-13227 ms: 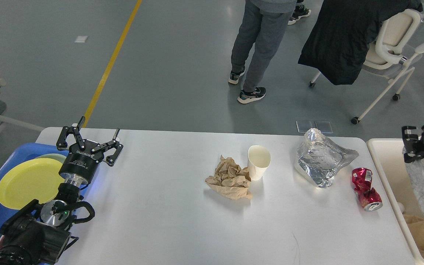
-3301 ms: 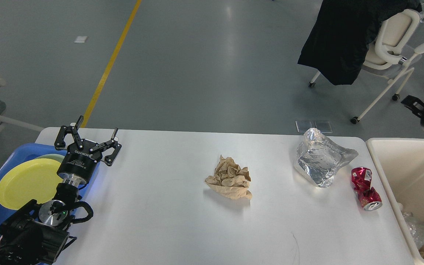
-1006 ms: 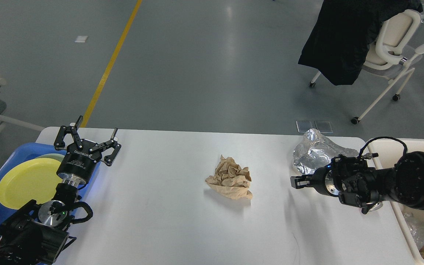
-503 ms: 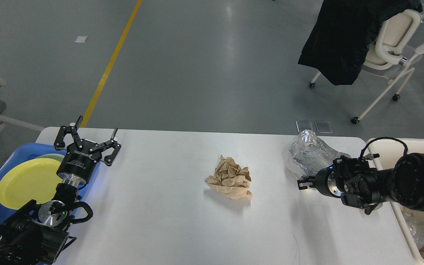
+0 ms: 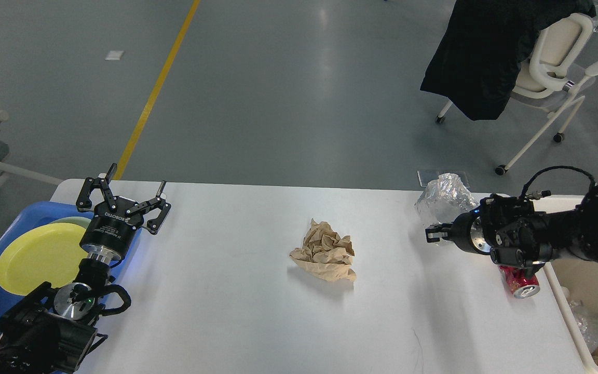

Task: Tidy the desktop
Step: 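Lift the plastic bag and drop it into the white bin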

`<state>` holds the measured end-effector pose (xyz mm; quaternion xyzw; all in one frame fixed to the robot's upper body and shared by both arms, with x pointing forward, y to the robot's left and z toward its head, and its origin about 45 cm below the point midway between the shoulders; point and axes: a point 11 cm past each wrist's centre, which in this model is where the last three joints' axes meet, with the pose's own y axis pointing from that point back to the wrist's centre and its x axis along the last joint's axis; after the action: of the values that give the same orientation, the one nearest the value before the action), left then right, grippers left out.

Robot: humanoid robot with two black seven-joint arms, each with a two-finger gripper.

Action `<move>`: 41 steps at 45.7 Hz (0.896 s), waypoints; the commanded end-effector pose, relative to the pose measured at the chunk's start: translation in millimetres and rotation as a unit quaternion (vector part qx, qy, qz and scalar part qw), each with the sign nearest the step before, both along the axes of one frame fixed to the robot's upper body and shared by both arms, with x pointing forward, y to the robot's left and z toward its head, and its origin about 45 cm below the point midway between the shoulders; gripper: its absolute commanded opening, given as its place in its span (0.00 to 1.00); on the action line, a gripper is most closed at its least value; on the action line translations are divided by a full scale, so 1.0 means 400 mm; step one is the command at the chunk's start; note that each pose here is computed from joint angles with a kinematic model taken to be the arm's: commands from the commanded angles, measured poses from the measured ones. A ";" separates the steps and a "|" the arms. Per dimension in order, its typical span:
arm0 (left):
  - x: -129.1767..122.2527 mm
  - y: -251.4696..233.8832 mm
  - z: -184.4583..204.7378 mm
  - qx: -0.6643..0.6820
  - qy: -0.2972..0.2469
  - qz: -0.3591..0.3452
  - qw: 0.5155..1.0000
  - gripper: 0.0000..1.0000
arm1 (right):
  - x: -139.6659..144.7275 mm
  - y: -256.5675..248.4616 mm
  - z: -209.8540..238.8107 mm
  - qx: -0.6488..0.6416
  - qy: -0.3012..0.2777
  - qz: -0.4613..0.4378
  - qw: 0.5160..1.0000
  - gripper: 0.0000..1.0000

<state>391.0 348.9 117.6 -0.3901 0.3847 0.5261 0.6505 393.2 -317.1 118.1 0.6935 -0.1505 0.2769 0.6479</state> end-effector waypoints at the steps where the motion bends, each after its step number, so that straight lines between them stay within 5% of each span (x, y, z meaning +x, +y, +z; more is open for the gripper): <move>1: 0.000 0.000 0.000 0.000 0.000 0.000 1.000 1.00 | 0.025 0.003 0.125 0.018 -0.012 -0.011 1.000 0.00; 14: 0.000 0.000 0.000 0.000 0.000 0.000 1.000 1.00 | 0.003 0.145 0.464 0.076 -0.005 0.016 0.997 0.00; 27: 0.000 0.000 0.000 0.000 0.000 0.000 1.000 1.00 | -0.084 0.325 0.649 0.189 0.151 0.014 0.970 0.00; 32: 0.000 0.001 0.000 0.000 0.000 0.001 1.000 1.00 | -0.070 0.293 0.652 0.192 0.144 -0.008 0.971 0.00; 41: 0.000 0.001 0.000 0.000 0.000 0.001 1.000 1.00 | -0.002 0.034 0.572 0.170 0.098 -0.129 0.972 0.00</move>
<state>391.0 348.9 117.6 -0.3901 0.3846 0.5261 0.6504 378.6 -242.7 368.3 0.8183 -0.1588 0.1159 0.5401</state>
